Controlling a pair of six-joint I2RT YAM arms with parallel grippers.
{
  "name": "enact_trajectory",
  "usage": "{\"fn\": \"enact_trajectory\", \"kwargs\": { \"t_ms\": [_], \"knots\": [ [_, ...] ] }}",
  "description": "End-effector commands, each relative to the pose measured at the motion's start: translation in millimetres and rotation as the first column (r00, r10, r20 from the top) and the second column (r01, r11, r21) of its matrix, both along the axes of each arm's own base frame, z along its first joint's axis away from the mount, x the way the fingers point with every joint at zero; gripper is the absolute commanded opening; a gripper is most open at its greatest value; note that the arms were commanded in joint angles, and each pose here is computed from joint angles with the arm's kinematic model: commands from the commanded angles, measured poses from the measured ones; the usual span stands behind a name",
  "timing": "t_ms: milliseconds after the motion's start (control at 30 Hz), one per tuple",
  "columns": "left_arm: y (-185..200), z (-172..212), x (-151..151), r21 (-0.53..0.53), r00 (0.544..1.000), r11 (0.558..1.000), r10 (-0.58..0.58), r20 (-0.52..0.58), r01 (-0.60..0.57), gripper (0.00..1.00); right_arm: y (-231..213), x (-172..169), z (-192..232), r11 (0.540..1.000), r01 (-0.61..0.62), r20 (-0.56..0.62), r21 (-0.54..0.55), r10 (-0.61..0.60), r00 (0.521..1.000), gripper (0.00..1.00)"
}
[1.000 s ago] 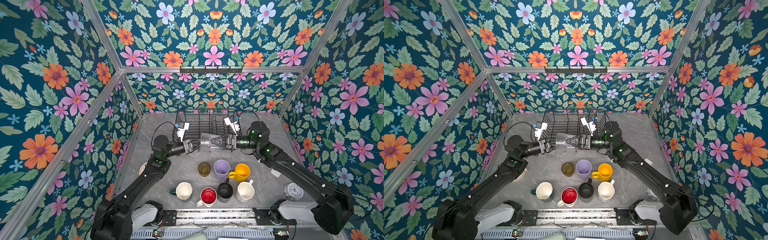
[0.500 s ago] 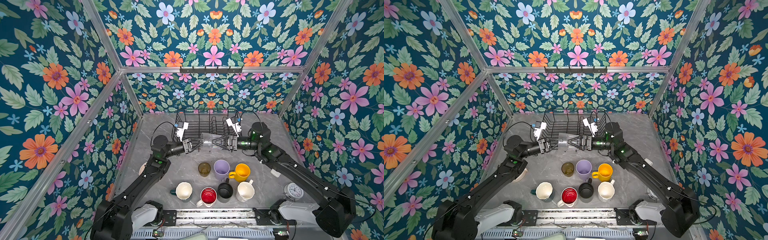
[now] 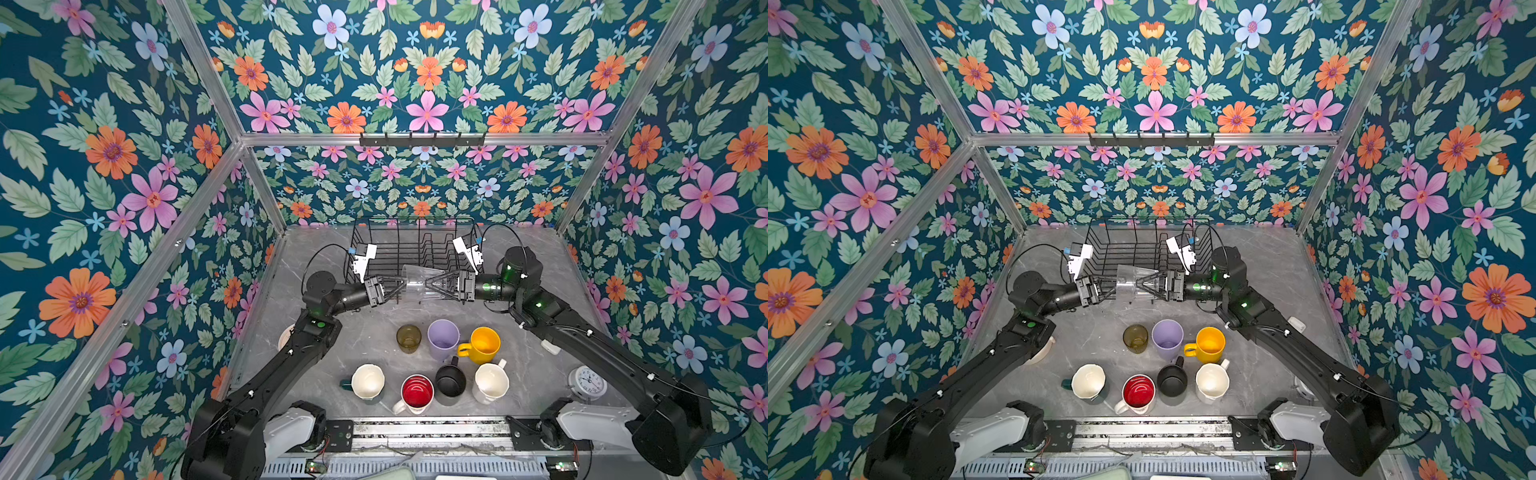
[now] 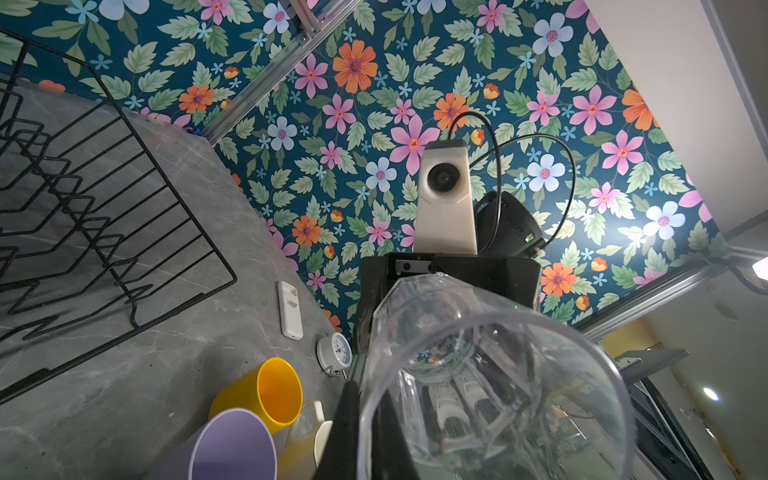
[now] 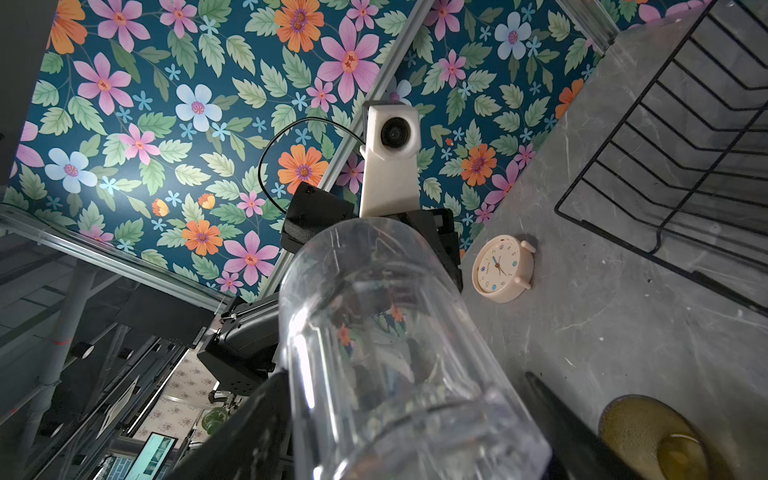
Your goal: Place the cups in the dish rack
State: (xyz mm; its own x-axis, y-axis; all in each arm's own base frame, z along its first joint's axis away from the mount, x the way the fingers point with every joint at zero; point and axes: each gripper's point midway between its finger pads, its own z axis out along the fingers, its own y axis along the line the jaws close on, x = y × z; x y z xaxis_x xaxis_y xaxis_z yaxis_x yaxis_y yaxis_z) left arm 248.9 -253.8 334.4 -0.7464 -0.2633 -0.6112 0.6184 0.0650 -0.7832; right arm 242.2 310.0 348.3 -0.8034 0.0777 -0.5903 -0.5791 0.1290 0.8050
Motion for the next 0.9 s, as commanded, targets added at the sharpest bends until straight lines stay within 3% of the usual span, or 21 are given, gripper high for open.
{"fn": "enact_trajectory", "kwargs": {
  "t_ms": [0, 433, 600, 867],
  "knots": [
    [2, 23, -4, -0.055, 0.996, 0.999, 0.007, 0.093, -0.002, 0.0, 1, -4, -7, 1.0, -0.022, -0.043, -0.014, 0.021, 0.999, 0.89],
    [1, 18, 1, -0.053, 0.997, 0.999, 0.013, 0.08, -0.009, 0.0, 1, -4, -8, 1.0, -0.016, -0.056, -0.015, 0.015, 0.998, 0.8],
    [1, 14, 4, -0.05, 0.997, 0.999, 0.019, 0.071, -0.015, 0.0, 1, -3, -7, 1.0, -0.008, -0.068, -0.01, 0.007, 0.998, 0.61],
    [1, 15, 5, -0.052, 0.997, 0.998, 0.02, 0.072, -0.016, 0.0, 0, 1, -8, 1.0, 0.016, -0.076, -0.018, -0.017, 0.997, 0.42]
  ]
}}
